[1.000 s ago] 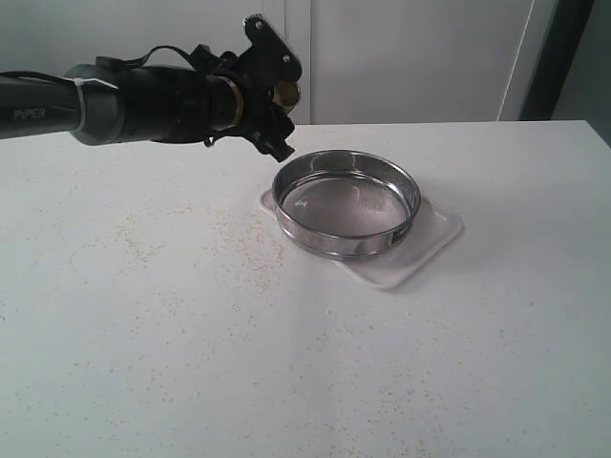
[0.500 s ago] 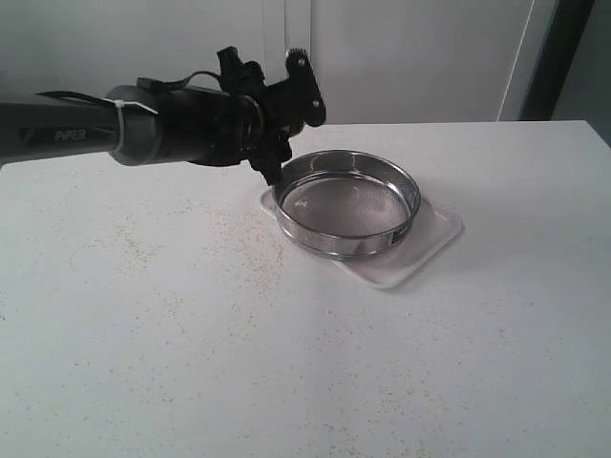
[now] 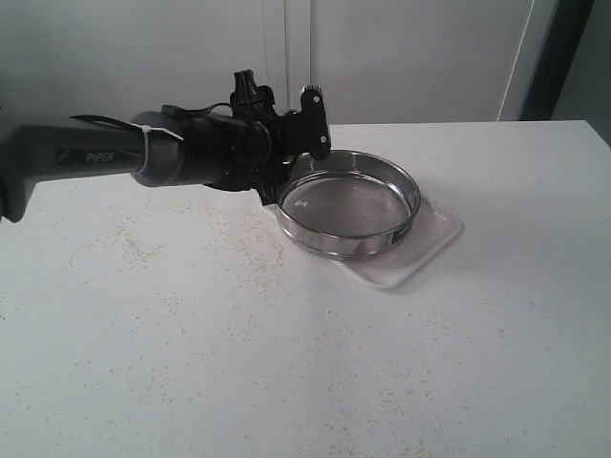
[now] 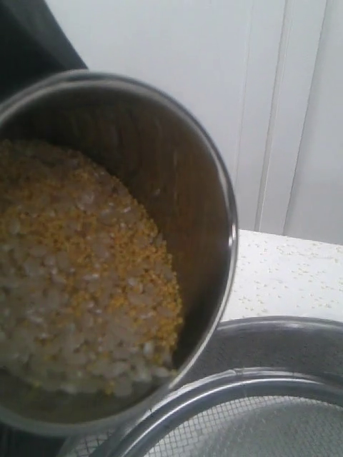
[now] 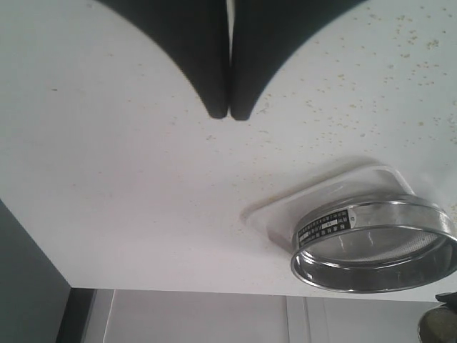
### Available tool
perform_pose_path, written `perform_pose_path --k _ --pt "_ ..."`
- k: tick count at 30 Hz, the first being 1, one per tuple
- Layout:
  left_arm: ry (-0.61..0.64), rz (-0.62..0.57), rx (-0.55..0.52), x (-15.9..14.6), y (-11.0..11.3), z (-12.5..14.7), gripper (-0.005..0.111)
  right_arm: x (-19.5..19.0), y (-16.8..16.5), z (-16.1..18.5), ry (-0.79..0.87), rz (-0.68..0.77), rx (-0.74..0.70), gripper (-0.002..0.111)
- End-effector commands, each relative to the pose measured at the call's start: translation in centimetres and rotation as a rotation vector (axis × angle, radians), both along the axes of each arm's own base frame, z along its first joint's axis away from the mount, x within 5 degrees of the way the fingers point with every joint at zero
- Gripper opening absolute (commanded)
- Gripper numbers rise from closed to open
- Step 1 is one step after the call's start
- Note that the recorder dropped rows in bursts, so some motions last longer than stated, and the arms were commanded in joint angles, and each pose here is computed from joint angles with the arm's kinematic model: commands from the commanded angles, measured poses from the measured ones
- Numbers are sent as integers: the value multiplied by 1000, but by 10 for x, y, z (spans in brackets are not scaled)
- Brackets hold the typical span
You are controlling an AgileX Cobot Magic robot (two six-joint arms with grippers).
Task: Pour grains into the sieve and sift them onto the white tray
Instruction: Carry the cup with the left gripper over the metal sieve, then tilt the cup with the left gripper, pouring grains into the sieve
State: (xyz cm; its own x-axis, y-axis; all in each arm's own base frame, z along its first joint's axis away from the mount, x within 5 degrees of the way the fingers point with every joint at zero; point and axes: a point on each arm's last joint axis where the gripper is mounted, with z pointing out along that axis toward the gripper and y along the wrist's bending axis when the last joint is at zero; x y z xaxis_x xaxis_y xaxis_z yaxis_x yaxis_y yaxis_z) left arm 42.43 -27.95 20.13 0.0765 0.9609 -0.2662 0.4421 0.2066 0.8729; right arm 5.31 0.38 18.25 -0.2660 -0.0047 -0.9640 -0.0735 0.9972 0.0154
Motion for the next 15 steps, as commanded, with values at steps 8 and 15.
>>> perform_pose_path --k 8,15 --pt "-81 -70 83 -8 -15 9 0 0 0 0 -14 -6 -5 0" --pt "-99 -40 94 -3 -18 6 0 0 0 0 -14 -6 -5 0"
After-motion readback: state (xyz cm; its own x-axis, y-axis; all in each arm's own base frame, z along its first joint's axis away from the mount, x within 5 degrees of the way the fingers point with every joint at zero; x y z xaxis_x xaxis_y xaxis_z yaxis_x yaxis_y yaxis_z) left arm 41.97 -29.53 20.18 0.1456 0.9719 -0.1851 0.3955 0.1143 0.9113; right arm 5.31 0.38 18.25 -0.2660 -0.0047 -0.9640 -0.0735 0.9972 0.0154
